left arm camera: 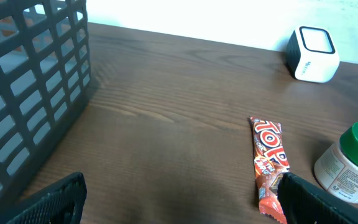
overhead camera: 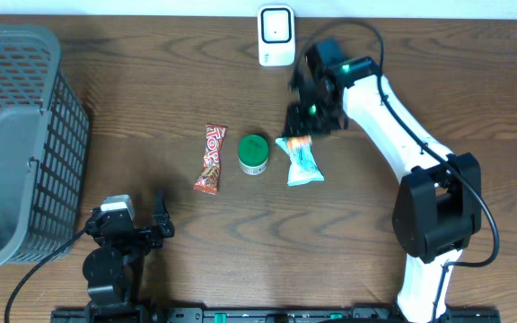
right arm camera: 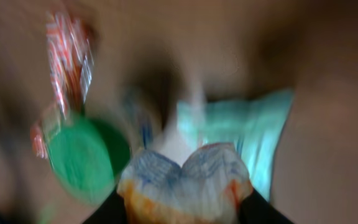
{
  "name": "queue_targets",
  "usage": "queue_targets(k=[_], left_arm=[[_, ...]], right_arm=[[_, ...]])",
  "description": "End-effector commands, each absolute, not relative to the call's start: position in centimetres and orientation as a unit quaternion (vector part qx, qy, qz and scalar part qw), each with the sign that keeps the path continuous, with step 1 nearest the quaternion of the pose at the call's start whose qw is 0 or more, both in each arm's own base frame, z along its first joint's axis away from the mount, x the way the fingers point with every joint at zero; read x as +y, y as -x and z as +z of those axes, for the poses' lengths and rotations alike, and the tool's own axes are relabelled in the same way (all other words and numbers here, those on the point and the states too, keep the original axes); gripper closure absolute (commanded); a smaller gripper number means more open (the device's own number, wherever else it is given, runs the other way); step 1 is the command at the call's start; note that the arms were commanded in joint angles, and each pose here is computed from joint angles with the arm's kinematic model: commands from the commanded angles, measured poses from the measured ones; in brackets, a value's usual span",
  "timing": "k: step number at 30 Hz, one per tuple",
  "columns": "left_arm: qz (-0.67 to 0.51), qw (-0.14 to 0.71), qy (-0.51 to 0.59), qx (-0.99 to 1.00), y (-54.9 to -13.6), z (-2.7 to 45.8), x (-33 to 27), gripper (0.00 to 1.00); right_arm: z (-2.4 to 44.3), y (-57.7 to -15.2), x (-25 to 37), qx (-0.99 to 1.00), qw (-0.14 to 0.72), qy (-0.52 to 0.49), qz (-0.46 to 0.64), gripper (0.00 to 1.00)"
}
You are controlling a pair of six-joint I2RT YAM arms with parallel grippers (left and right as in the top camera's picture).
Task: Scan the item barcode
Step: 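Raise the orange pack toward the white scanner, then carry the orange pack off the table to the right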
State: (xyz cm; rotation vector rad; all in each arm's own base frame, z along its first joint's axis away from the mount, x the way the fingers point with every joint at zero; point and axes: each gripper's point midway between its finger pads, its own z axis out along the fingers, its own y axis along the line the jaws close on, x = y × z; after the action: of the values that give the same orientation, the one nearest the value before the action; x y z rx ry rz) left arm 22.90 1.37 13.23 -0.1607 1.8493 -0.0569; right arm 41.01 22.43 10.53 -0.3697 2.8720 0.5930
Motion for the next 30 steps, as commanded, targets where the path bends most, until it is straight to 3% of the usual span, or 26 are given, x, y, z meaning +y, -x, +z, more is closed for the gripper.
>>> queue_targets(k=[1,8,14,22,25,30], left_arm=[[-0.022,0.585,0.062,0.808,-22.7,12.1,1.2,0.02],[-0.022,0.585,0.062,0.808,-22.7,12.1,1.2,0.02],[-0.022,0.585,0.062,0.808,-22.7,12.1,1.2,0.02],[-0.022,0.585,0.062,0.808,-22.7,12.1,1.2,0.02],[-0.022,0.585,0.062,0.808,-22.7,12.1,1.2,0.02],[-0.022,0.585,0.062,0.808,-22.7,12.1,1.2,0.02]], right_arm=[[13.0,-46.6,22.2,0.956,0.22,0.129,0.148,0.71],[19.1,-55.3,23.1,0.882,0.439,0.107,0.138,0.71],[21.6,-59.5,24.6,0.816,0.546,0.111,0.151,0.67],[18.6,-63.8,25.5,0.75,0.636,0.089,0.156,0.65],[16.9,-64.9,25.4,0.727,0.664,0.076,0.153,0.59],[14.5,-66.0,24.9,0.715,0.68,0.05,0.155,0.58]])
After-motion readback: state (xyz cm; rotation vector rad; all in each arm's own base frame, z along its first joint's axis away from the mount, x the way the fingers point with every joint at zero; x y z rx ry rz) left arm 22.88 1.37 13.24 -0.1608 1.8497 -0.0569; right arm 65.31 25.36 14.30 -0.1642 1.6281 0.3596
